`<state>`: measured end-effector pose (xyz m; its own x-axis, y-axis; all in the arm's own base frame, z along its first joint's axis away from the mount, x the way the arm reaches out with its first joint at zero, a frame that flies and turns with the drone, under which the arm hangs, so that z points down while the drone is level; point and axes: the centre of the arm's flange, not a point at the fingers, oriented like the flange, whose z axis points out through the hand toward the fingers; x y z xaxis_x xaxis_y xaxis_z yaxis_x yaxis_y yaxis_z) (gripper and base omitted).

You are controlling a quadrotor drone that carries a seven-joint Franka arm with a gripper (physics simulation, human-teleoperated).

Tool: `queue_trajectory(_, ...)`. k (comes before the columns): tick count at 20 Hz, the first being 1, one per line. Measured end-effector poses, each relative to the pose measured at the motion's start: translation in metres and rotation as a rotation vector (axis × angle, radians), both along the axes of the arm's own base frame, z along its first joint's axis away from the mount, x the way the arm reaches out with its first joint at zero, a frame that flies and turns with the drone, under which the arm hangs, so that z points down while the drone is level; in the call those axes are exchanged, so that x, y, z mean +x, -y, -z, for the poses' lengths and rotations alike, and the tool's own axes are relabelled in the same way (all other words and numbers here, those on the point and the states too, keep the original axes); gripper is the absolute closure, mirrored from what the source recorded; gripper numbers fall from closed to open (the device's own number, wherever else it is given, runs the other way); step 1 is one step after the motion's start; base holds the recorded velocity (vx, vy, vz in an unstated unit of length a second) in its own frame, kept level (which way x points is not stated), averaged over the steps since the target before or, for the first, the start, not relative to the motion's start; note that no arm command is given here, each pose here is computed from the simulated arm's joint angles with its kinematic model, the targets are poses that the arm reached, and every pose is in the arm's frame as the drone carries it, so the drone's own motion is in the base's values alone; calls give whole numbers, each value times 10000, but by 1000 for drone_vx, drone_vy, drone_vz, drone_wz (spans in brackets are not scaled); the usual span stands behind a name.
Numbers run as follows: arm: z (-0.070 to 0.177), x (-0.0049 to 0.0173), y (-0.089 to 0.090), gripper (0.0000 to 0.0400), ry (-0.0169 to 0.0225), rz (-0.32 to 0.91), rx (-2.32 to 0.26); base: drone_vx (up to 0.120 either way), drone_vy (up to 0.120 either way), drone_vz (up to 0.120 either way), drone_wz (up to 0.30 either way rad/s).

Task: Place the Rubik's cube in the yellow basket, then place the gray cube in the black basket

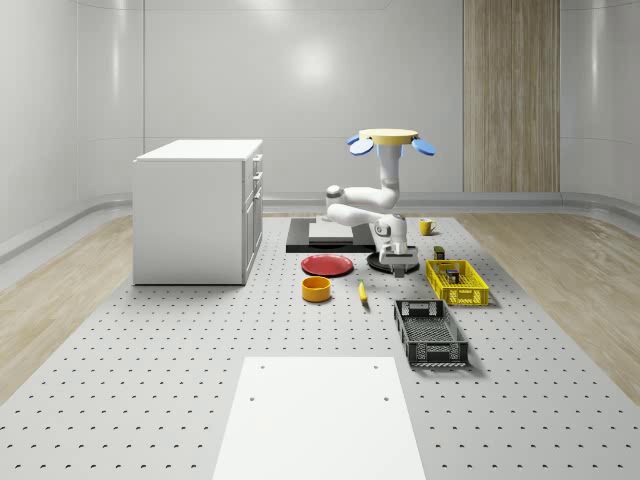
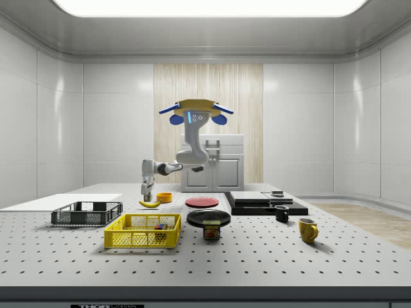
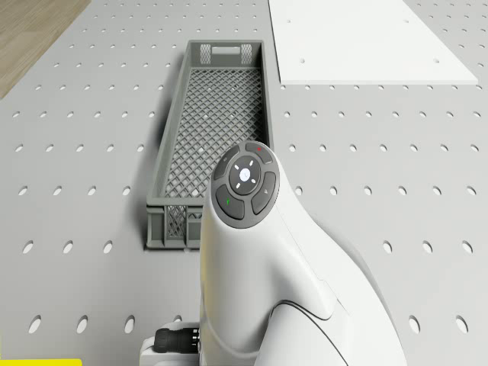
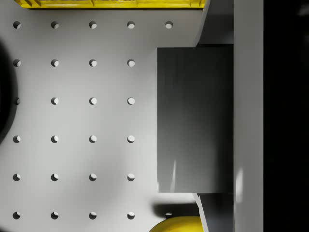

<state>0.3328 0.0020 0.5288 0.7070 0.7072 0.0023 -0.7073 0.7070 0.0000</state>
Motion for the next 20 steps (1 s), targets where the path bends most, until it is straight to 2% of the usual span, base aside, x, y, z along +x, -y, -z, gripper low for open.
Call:
queue_trajectory(4, 0, 0, 0, 150, 0, 0, 0, 120, 120, 0, 0)
queue_trajectory(15, 1, 0, 0, 150, 0, 0, 0, 120, 0, 0, 0)
queue_trajectory(20, 1, 0, 0, 150, 0, -1, 0, 120, 112, 0, 0)
